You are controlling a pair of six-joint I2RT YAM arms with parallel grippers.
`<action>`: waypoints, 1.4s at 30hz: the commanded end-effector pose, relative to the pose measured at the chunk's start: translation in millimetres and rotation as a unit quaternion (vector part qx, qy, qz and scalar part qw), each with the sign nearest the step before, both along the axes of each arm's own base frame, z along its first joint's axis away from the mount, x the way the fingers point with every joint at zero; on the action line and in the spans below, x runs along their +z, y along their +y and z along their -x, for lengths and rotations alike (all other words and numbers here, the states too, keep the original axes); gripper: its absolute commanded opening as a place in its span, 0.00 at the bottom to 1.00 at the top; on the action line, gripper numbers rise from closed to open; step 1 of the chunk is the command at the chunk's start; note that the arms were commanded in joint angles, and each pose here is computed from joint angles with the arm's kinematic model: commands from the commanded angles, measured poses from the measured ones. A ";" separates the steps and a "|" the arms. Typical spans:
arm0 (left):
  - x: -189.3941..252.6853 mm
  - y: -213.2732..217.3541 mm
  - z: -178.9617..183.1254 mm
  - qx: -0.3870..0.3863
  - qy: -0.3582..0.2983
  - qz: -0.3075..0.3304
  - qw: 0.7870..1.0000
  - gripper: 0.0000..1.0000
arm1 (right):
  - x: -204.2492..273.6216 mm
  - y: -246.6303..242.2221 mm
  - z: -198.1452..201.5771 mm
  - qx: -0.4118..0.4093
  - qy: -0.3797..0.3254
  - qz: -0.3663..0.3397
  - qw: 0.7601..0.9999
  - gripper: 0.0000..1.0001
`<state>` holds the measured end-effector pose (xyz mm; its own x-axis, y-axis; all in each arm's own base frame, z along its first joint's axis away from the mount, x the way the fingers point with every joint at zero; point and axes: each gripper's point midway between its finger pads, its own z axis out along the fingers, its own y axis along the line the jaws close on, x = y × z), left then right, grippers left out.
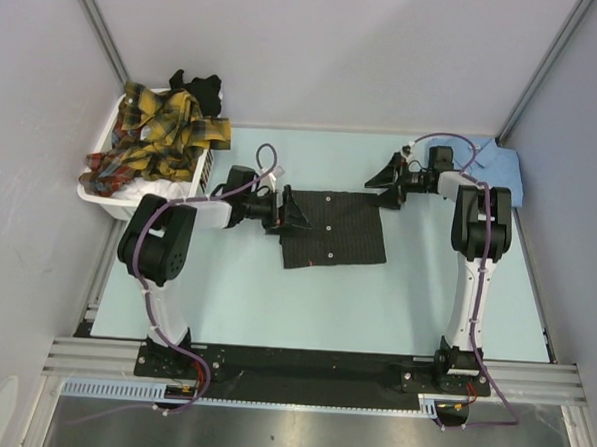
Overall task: Fold and stack the long sleeve shirts
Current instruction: Fold the shirt
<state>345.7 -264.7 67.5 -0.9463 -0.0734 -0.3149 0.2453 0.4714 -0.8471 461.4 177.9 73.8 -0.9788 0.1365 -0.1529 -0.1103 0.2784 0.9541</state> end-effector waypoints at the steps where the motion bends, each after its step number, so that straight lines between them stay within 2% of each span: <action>1: 75.4 -43.6 11.8 -0.092 -0.114 0.042 0.988 0.99 | 43.8 15.6 8.5 0.033 -0.015 -0.017 0.999 1.00; 3: 80.6 -55.2 -2.1 -0.085 -0.119 0.046 0.988 0.99 | 51.8 29.8 24.3 0.040 0.007 -0.035 0.999 1.00; 5: 73.6 -59.9 -22.6 -0.059 -0.125 0.043 0.989 0.99 | 61.6 47.0 23.8 0.044 -0.007 -0.057 0.997 1.00; 7: 57.2 -59.5 -57.3 -0.016 -0.115 0.036 0.993 0.99 | 50.4 55.5 20.8 0.044 -0.016 -0.061 0.997 1.00; 11: 25.1 -49.7 -102.4 0.032 -0.097 0.019 0.995 1.00 | 8.5 60.3 -3.3 0.034 -0.020 -0.043 0.998 1.00; 12: 21.7 -46.8 -111.8 0.025 -0.119 0.007 0.993 0.99 | -17.9 57.3 -8.4 0.030 -0.009 -0.034 0.999 1.00; 13: -3.1 -35.5 -113.4 0.032 -0.088 -0.015 0.996 0.99 | -22.0 53.6 -21.1 0.020 -0.008 -0.017 1.000 1.00; 14: -7.4 -30.4 -115.5 0.034 -0.087 -0.017 0.996 0.99 | -37.7 45.6 -27.4 0.023 -0.037 0.005 0.999 1.00; 15: -5.2 -21.5 -117.8 0.039 -0.090 -0.020 0.995 1.00 | -49.4 40.8 -36.2 0.015 -0.015 0.028 0.999 1.00; 17: 8.0 -17.6 -115.9 0.023 -0.124 -0.029 0.992 0.99 | -65.1 35.9 -41.3 0.023 -0.028 0.055 0.998 1.00; 18: 18.7 -16.8 -112.3 0.018 -0.136 -0.031 0.990 0.99 | -76.2 33.9 -41.9 0.018 -0.009 0.071 0.997 0.99; 19: 48.2 -16.1 -109.9 0.016 -0.166 -0.023 0.986 0.99 | -72.6 35.7 -47.7 0.018 -0.021 0.072 0.997 0.98; 21: 73.1 -10.6 -98.9 0.011 -0.198 -0.029 0.980 0.99 | -73.8 46.8 -47.9 0.035 -0.046 0.087 0.995 0.98; 22: 109.0 -6.7 -92.3 0.014 -0.236 -0.026 0.971 1.00 | -57.3 55.4 -58.0 0.046 -0.084 0.089 0.991 0.98; 23: 119.6 -0.2 -90.4 0.018 -0.264 -0.044 0.963 1.00 | -50.4 61.9 -58.9 0.059 -0.104 0.095 0.988 0.98; 25: 138.3 15.3 -79.4 0.024 -0.287 -0.084 0.954 1.00 | -29.1 78.0 -48.5 0.106 -0.156 0.115 0.975 0.96; 27: 176.0 41.9 -73.2 0.054 -0.359 -0.145 0.920 0.99 | 1.5 84.7 -43.5 0.123 -0.194 0.130 0.964 0.94; 28: 186.7 53.7 -72.4 0.062 -0.391 -0.175 0.902 0.99 | 42.7 90.8 -39.1 0.131 -0.251 0.134 0.950 0.93; 29: 211.7 68.8 -63.1 0.092 -0.418 -0.189 0.884 0.99 | 43.0 92.8 -26.3 0.140 -0.251 0.144 0.947 0.93; 30: 219.5 91.3 -69.9 0.145 -0.423 -0.229 0.865 0.99 | 54.6 92.0 -24.2 0.136 -0.277 0.166 0.936 0.93; 31: 227.8 103.5 -69.5 0.175 -0.426 -0.244 0.854 0.99 | 87.8 99.8 -12.4 0.142 -0.328 0.176 0.917 0.93; 33: 243.3 137.0 -64.8 0.241 -0.423 -0.286 0.825 1.00 | 75.9 98.0 7.3 0.148 -0.337 0.224 0.902 0.91; 36: 251.0 161.9 -51.9 0.251 -0.413 -0.310 0.819 1.00 | 66.5 116.9 54.1 0.197 -0.371 0.274 0.865 0.84; 38: 245.4 171.0 -43.0 0.241 -0.394 -0.297 0.836 0.99 | 64.6 140.2 83.7 0.231 -0.394 0.283 0.844 0.77; 40: 239.3 172.7 -33.8 0.236 -0.369 -0.277 0.856 0.99 | 45.7 149.2 107.7 0.260 -0.385 0.296 0.834 0.77; 41: 237.0 180.6 -33.3 0.243 -0.359 -0.278 0.857 0.99 | 37.2 161.3 119.4 0.274 -0.394 0.318 0.817 0.77; 42: 233.9 184.1 -31.9 0.247 -0.348 -0.279 0.860 0.99 | 27.4 162.7 125.2 0.282 -0.391 0.331 0.811 0.79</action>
